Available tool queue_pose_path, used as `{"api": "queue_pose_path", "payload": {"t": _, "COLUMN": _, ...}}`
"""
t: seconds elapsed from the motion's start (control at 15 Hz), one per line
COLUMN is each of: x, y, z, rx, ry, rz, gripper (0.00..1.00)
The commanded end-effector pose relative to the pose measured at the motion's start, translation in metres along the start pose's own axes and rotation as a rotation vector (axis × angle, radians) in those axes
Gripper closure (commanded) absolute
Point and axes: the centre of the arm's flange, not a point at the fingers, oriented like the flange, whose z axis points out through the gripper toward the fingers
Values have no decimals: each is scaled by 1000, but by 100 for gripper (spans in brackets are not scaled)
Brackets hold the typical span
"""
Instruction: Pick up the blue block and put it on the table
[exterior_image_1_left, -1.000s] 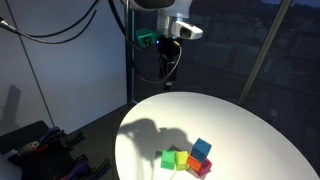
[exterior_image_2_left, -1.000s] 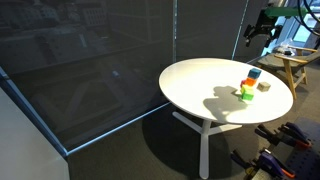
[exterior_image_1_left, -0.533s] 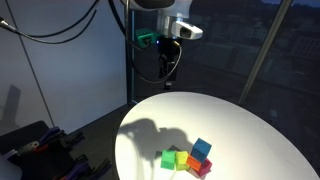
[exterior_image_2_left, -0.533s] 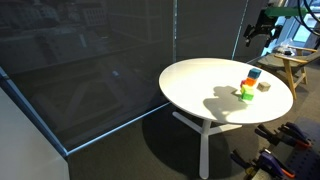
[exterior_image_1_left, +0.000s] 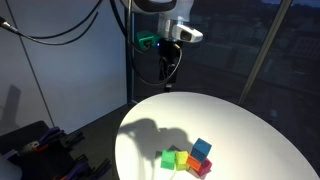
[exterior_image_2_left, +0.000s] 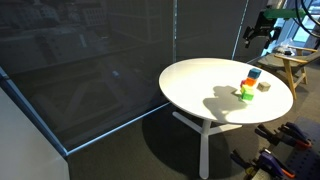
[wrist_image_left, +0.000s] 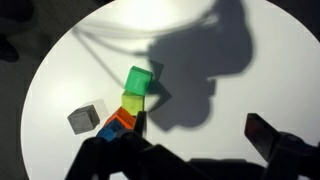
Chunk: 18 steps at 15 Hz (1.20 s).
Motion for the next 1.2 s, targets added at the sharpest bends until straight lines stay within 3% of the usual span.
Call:
{"api": "queue_pose_path", "payload": {"t": 0.0, "x": 17, "y": 1, "z": -6, "rx": 7, "ry": 4, "rz": 31, "gripper": 0}}
{"api": "queue_pose_path", "payload": {"t": 0.53, "x": 48, "y": 25, "z": -8, "rx": -15, "ry": 11, "rz": 23, "gripper": 0}}
{"api": "queue_pose_path", "payload": {"t": 1.13, "x": 82, "y": 57, "z": -8, "rx": -24, "ry": 30, "rz": -104, "gripper": 0}}
